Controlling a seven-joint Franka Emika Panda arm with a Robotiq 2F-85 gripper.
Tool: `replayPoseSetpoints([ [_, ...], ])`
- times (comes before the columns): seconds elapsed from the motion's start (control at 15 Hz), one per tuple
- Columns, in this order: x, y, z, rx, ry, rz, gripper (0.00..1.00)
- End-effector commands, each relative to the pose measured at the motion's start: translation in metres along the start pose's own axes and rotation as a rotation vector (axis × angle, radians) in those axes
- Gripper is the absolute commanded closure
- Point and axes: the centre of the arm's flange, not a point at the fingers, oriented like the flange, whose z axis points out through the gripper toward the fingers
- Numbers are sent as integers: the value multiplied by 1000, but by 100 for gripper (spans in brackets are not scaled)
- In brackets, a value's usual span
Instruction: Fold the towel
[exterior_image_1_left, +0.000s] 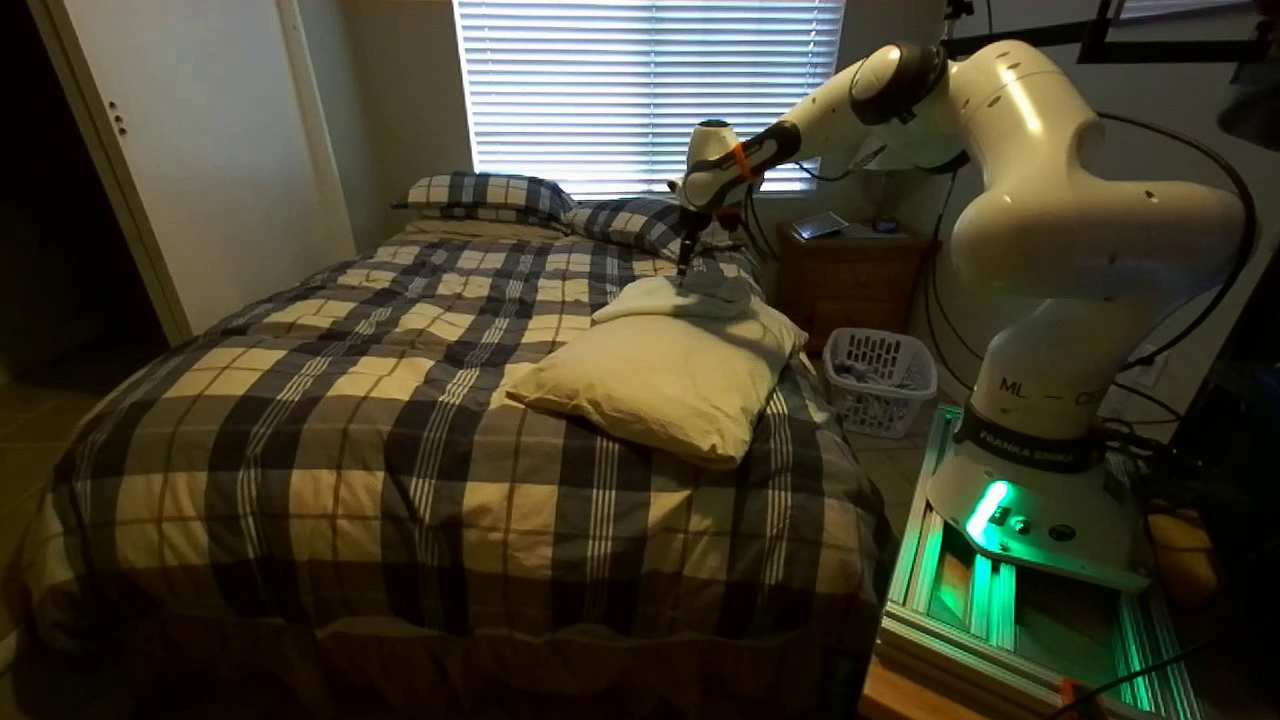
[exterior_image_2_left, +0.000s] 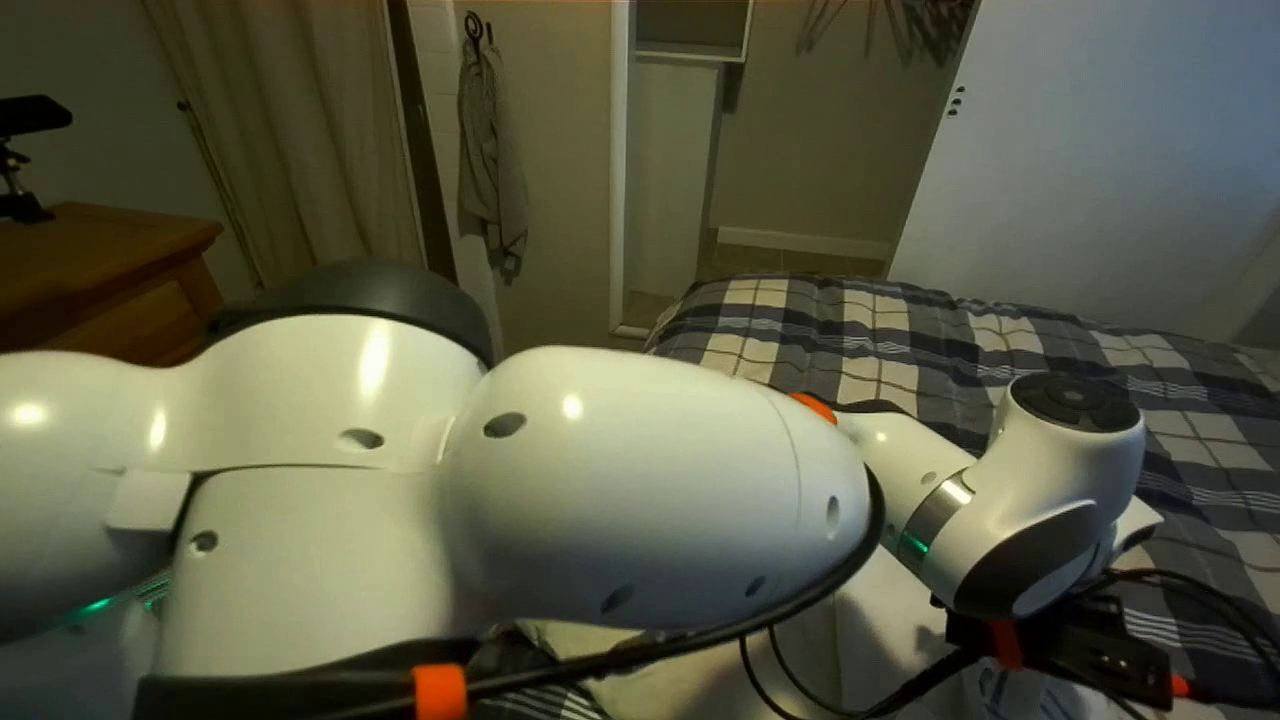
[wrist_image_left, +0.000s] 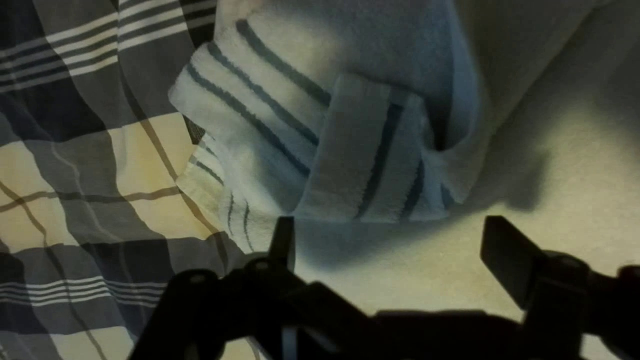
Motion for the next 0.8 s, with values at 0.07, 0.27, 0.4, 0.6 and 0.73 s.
replayPoseSetpoints([
  [0.07,-29,7,-21,96,76,73,0],
  [0.27,-44,32,-21,181,177,143,0],
  [0.4,-54,45,-24,193,193,171,0],
  [0.6,-69,64,-20,206,180,207,0],
  [0.73,-71,69,-12,213,173,222,0],
])
